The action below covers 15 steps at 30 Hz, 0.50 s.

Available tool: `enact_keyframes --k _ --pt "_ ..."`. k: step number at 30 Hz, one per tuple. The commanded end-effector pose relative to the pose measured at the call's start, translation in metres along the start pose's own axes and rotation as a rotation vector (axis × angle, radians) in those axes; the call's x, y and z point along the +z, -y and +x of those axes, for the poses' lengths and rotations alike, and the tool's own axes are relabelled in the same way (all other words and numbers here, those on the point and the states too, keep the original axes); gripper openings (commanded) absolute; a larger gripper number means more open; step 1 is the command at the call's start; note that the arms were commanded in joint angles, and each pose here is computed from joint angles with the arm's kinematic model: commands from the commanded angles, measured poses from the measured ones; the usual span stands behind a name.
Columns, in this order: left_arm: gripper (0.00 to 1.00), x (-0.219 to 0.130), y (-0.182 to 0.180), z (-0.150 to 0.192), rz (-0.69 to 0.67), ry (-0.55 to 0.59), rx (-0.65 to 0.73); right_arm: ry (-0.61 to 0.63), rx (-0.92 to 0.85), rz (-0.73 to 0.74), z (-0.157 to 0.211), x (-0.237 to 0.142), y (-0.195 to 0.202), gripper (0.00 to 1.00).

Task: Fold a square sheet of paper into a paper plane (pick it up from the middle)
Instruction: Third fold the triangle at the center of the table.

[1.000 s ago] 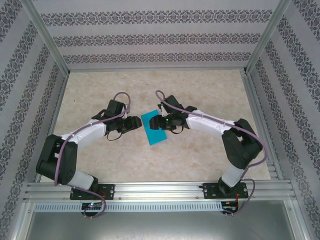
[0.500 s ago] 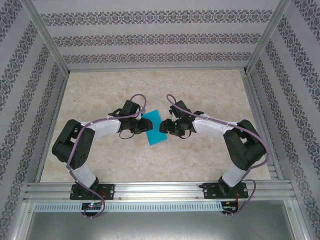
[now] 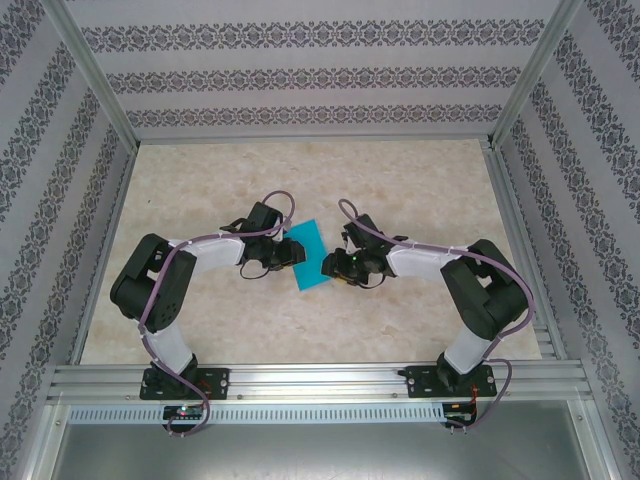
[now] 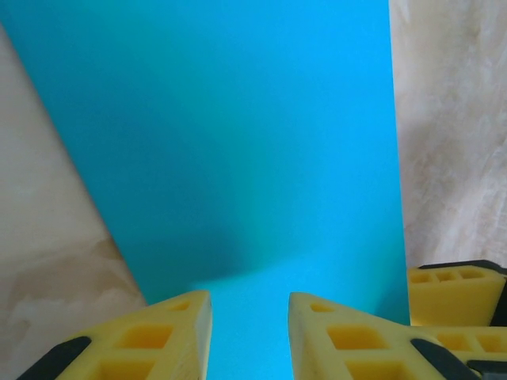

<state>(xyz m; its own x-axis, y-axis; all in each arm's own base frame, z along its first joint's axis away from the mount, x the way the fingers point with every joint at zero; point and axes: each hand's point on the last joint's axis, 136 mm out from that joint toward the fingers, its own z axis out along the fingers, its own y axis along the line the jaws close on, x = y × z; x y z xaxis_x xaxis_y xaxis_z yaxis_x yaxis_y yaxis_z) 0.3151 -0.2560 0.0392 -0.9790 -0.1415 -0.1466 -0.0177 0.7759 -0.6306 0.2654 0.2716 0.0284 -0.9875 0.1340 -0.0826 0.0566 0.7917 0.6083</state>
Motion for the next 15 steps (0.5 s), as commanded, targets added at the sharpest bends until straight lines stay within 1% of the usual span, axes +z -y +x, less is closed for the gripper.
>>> enact_keyframes --k 1,5,7,10,14,15 --pt "0.32 0.000 0.010 -0.010 0.008 0.028 0.025 0.031 0.026 -0.085 -0.001 -0.005 -0.017 0.35" --pt "0.31 0.003 0.006 -0.009 -0.003 0.017 0.026 0.064 0.031 -0.096 -0.005 -0.013 -0.021 0.27" --pt "0.31 0.005 0.004 -0.008 -0.008 0.012 0.022 0.075 0.032 -0.101 -0.006 -0.017 -0.023 0.25" --pt "0.30 0.007 0.002 -0.008 -0.010 0.009 0.023 0.074 0.037 -0.113 -0.006 -0.020 -0.026 0.18" --pt "0.28 0.009 0.001 -0.008 -0.016 0.001 0.023 0.071 0.040 -0.121 -0.006 -0.020 -0.029 0.09" --pt "0.25 0.008 0.002 -0.009 -0.019 0.006 0.028 0.071 0.043 -0.123 -0.007 -0.020 -0.030 0.07"
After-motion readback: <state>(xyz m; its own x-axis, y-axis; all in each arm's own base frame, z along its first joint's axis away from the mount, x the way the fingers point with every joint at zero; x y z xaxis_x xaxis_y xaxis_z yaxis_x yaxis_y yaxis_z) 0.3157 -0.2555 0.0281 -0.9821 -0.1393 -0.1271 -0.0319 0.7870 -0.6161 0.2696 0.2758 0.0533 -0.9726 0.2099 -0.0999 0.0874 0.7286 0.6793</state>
